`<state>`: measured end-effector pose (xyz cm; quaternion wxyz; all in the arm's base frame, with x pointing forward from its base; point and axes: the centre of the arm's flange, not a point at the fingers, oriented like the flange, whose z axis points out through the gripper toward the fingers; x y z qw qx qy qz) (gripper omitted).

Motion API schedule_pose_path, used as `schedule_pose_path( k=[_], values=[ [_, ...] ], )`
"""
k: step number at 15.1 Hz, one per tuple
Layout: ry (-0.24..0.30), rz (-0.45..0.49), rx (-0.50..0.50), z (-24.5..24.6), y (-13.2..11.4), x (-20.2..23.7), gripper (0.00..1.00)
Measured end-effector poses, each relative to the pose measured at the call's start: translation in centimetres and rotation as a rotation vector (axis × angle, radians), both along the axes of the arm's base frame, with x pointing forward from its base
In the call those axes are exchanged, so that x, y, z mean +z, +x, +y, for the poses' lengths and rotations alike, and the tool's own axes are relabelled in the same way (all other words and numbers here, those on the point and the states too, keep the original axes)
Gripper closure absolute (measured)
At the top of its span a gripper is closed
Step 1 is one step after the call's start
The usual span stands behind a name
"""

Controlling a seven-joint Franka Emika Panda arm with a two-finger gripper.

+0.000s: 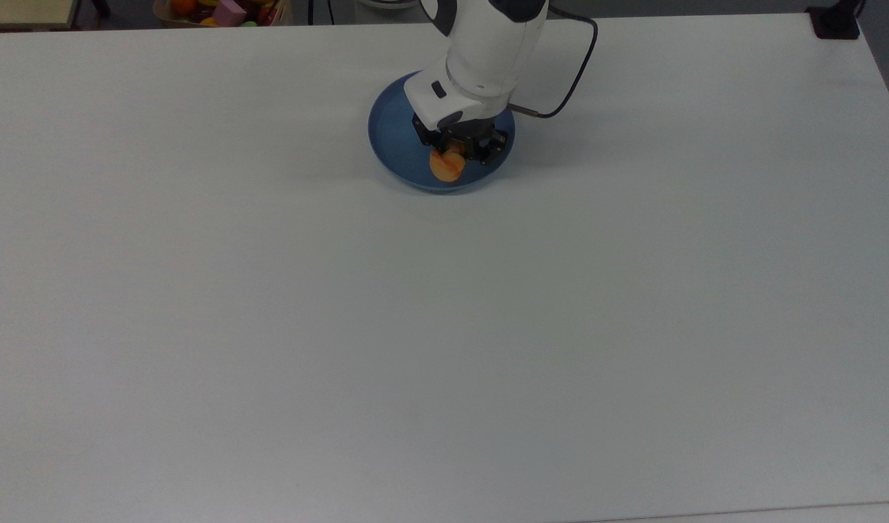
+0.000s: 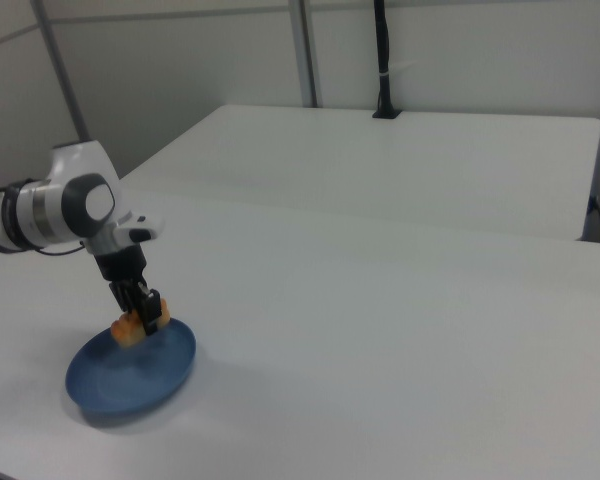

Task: Put the bread on the table
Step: 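Lift the bread roll off the plate and carry it beside the plate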

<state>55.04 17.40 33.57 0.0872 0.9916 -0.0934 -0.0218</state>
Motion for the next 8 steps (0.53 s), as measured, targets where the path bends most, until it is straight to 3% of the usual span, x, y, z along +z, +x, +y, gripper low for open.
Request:
schedule_pose_path(
  k=[5, 8],
  values=[
    [-0.02, 0.007, -0.009, -3.3, 2.2, 7.3, 0.86],
    [0.051, 0.002, -0.024, -6.3, 3.8, 11.7, 0.86]
  ],
)
